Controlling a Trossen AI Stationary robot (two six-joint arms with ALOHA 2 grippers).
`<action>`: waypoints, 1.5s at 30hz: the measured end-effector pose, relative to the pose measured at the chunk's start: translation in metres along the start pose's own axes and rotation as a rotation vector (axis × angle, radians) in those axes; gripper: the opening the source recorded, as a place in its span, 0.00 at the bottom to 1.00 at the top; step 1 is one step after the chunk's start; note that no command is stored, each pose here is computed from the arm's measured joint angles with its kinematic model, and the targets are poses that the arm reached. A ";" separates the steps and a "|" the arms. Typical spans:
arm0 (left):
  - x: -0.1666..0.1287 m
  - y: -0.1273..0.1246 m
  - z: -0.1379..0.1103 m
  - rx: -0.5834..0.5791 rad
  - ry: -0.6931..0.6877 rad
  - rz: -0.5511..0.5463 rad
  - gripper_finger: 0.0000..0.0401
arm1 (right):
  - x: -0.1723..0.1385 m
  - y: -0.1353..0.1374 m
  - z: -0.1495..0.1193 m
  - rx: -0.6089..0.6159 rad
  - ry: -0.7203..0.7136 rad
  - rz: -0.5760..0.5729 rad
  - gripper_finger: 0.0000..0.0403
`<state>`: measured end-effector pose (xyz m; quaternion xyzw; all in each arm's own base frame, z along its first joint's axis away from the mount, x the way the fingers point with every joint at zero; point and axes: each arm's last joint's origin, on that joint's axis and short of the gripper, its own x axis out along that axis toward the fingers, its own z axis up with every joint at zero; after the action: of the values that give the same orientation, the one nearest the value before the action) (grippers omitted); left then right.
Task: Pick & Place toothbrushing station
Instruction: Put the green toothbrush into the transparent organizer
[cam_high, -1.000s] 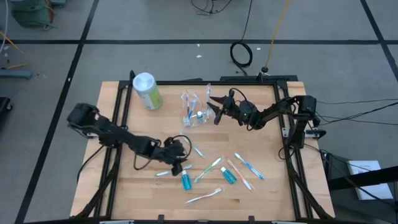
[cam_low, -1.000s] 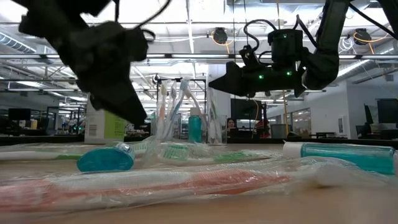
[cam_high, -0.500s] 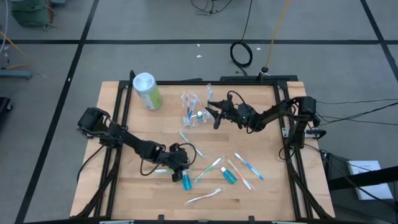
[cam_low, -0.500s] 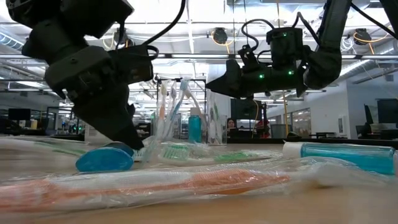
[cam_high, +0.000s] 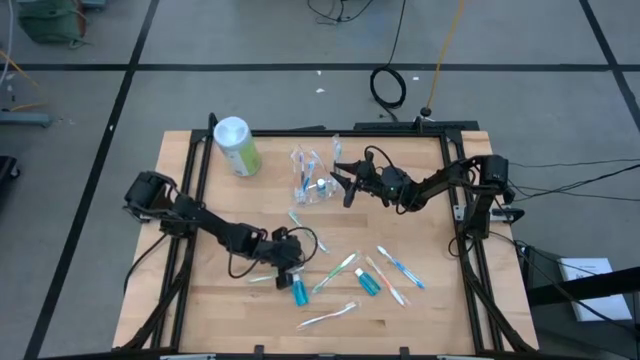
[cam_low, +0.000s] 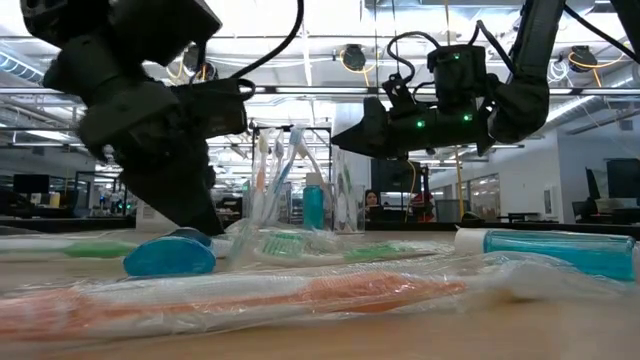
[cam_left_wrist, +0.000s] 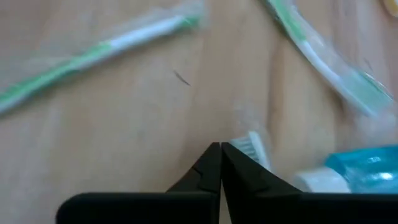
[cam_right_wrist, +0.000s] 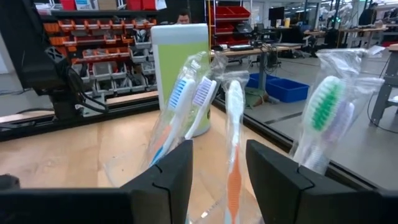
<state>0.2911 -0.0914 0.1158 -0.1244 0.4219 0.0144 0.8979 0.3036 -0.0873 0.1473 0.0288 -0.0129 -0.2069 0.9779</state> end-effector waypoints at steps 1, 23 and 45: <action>0.000 0.002 0.002 -0.007 -0.004 0.005 0.03 | 0.000 0.000 0.000 0.000 0.001 0.000 0.35; -0.057 0.017 0.022 -0.067 0.141 -0.280 0.03 | 0.000 0.000 -0.003 -0.005 0.030 -0.002 0.35; -0.008 0.001 -0.005 -0.020 0.198 -0.175 0.43 | 0.000 0.000 -0.003 -0.005 0.031 -0.002 0.35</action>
<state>0.2823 -0.0910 0.1183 -0.1707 0.4958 -0.0722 0.8484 0.3034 -0.0873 0.1442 0.0297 0.0028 -0.2075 0.9778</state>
